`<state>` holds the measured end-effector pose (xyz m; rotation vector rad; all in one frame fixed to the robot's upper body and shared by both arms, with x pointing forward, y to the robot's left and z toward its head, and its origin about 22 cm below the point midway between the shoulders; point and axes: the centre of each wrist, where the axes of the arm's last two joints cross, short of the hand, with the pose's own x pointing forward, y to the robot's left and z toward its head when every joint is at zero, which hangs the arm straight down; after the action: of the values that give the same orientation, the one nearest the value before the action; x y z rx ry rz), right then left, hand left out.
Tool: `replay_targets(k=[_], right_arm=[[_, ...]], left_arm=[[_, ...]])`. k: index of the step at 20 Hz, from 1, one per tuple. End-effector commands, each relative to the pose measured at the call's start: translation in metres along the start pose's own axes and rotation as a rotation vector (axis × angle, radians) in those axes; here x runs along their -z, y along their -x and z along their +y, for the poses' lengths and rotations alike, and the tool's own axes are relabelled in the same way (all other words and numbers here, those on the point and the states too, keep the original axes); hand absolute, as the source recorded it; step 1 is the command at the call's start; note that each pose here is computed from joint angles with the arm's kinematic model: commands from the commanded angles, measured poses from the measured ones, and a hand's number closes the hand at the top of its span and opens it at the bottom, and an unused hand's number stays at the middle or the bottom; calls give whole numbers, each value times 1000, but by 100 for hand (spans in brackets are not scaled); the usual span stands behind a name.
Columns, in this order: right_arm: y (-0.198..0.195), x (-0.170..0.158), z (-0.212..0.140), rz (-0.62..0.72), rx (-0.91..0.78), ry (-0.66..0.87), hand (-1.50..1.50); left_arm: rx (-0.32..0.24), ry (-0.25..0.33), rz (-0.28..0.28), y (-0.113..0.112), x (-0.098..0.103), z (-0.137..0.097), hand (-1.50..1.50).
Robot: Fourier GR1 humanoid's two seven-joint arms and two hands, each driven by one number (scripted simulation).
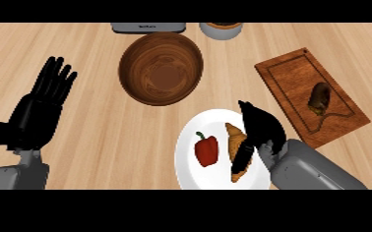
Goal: Pick the croissant from the plate and place it in the bowl
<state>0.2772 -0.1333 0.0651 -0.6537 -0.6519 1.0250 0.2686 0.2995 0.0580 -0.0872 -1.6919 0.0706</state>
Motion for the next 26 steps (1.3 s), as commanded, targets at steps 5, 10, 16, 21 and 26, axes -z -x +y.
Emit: replay_targets(k=[5, 10, 16, 21, 26], right_arm=[[-7, 3, 15, 171, -6, -22, -150], [-1, 22, 46, 200, -32, -34, -150], [8, 38, 30, 218, -11, -53, -150], [5, 50, 34, 161, -166, -64, 150], [-13, 35, 25, 125, -232, -41, 150]], left_arm=[[10, -6, -8, -7, 1, -2, 0], [-2, 5, 0, 4, -5, -10, 0], [1, -3, 0, 8, 3, -1, 0], [-8, 30, 2, -1, -4, -5, 0], [-6, 8, 0, 0, 4, -1, 0]])
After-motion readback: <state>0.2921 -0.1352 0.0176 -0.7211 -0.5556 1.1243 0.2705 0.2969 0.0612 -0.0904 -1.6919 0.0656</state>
